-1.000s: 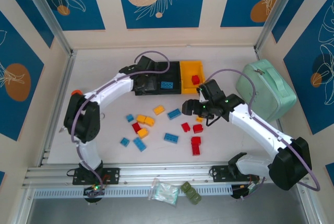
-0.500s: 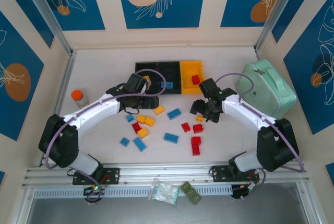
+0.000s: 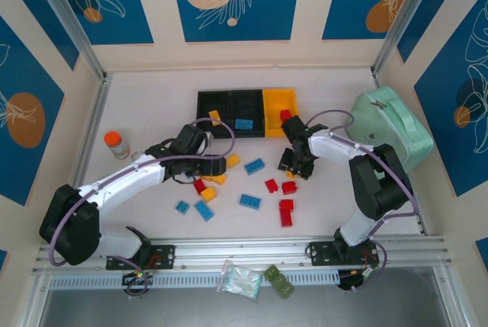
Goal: Sort the legos into containers by color
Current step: Pick up the lego from the center of the table, then place the lego in the container.
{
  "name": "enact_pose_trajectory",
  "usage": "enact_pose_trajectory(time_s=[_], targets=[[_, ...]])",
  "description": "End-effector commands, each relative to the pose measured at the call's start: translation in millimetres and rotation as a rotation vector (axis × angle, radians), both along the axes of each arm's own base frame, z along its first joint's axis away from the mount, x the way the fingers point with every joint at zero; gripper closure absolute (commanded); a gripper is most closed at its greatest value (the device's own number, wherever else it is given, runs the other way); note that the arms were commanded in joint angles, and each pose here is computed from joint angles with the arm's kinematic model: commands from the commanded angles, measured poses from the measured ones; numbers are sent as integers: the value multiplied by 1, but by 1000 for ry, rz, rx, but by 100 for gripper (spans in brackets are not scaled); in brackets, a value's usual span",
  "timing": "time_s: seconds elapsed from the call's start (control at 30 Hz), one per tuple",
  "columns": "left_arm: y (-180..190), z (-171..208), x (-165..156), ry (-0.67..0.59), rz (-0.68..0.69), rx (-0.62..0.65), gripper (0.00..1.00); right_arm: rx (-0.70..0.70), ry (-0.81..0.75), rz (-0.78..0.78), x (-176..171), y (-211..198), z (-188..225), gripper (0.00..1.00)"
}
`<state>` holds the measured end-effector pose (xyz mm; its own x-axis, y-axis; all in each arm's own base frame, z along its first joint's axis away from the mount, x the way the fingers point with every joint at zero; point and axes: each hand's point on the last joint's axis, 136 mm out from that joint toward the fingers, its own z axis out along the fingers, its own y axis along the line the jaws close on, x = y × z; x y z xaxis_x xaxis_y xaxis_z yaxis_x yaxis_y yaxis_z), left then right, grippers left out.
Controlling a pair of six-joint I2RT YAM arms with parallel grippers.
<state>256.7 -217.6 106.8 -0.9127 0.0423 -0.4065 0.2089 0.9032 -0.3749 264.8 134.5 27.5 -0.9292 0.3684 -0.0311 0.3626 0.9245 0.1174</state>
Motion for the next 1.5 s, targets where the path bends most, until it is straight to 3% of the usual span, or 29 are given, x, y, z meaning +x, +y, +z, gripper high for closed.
enact_pose_trajectory(time_s=[0.0, 0.13, 0.4, 0.83, 1.47], targets=[[-4, 2, -3, 2, 0, -33, 27, -3, -26, 0, 10, 2, 7, 59], [-2, 3, -5, 3, 7, -31, 27, -12, -57, 24, 15, 3, 19, 70], [19, -7, -15, 37, 155, -36, 26, 23, -161, 121, 33, 30, 64, 71], [92, -1, -46, 40, 439, -18, 26, 142, -302, 378, 86, 146, 118, 71], [107, -13, -63, 74, 505, -45, 26, 230, -307, 559, 150, 264, 93, 69]])
